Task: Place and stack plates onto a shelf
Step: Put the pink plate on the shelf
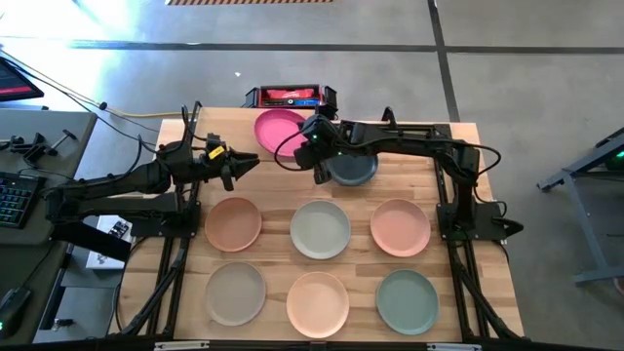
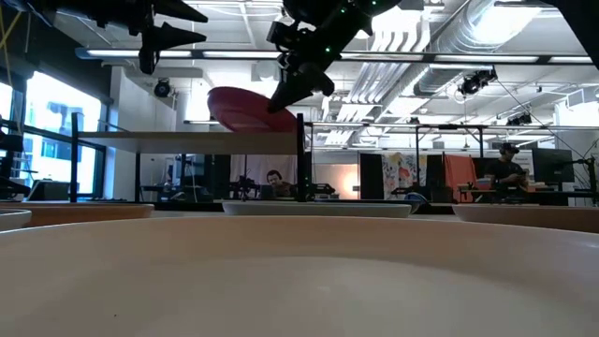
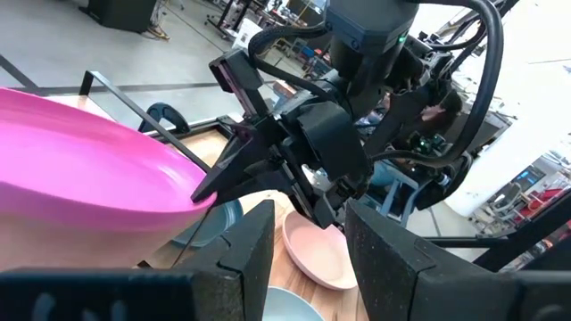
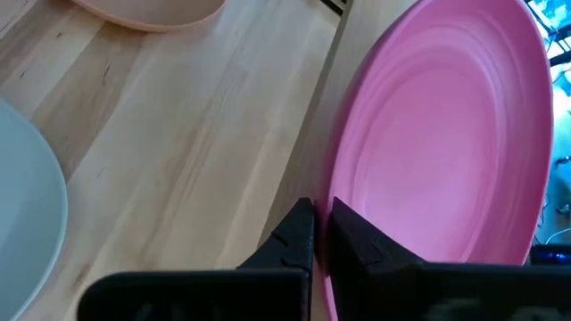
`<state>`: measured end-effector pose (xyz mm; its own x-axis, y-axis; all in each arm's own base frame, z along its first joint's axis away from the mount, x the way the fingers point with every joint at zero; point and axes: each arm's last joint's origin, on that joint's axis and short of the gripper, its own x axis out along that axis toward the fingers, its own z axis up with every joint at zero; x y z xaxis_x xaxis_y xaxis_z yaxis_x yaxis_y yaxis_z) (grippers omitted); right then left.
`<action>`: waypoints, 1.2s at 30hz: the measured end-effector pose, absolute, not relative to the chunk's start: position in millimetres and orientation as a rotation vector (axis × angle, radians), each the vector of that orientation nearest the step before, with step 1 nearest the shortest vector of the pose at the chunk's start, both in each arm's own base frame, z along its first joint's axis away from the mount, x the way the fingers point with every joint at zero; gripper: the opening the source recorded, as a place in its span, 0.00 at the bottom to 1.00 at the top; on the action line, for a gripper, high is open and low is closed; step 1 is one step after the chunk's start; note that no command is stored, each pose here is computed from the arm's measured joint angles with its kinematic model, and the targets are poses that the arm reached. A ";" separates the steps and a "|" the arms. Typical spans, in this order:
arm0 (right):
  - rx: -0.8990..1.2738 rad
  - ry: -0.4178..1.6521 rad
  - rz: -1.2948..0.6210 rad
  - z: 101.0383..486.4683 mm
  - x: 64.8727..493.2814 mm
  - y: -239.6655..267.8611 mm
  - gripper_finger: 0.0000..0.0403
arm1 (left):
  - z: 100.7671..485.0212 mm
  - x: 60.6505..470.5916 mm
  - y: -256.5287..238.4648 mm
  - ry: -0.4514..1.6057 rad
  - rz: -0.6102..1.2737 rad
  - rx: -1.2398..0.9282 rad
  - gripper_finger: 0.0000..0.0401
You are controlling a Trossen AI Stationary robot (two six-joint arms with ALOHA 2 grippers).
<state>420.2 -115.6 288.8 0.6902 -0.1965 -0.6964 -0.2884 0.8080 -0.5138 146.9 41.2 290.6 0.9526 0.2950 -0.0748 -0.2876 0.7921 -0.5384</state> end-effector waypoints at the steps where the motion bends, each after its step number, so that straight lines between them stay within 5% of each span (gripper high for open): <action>1: -0.647 0.822 0.056 288.8 420.2 -115.6 0.00 | 290.6 146.9 41.2 -0.013 0.313 -0.577 0.32; 22: -0.675 0.842 0.056 285.5 421.0 -116.4 0.01 | 290.7 146.9 41.2 -0.017 0.313 -0.597 0.32; 36: -0.736 0.873 0.017 285.6 421.4 -115.0 0.15 | 290.7 146.9 41.2 -0.018 0.313 -0.603 0.32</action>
<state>421.4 -115.0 285.6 0.6584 -0.2745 -0.7008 -0.3010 0.7574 -0.5795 146.9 41.2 290.7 0.9526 0.2950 -0.0745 -0.2847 0.7776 -0.5606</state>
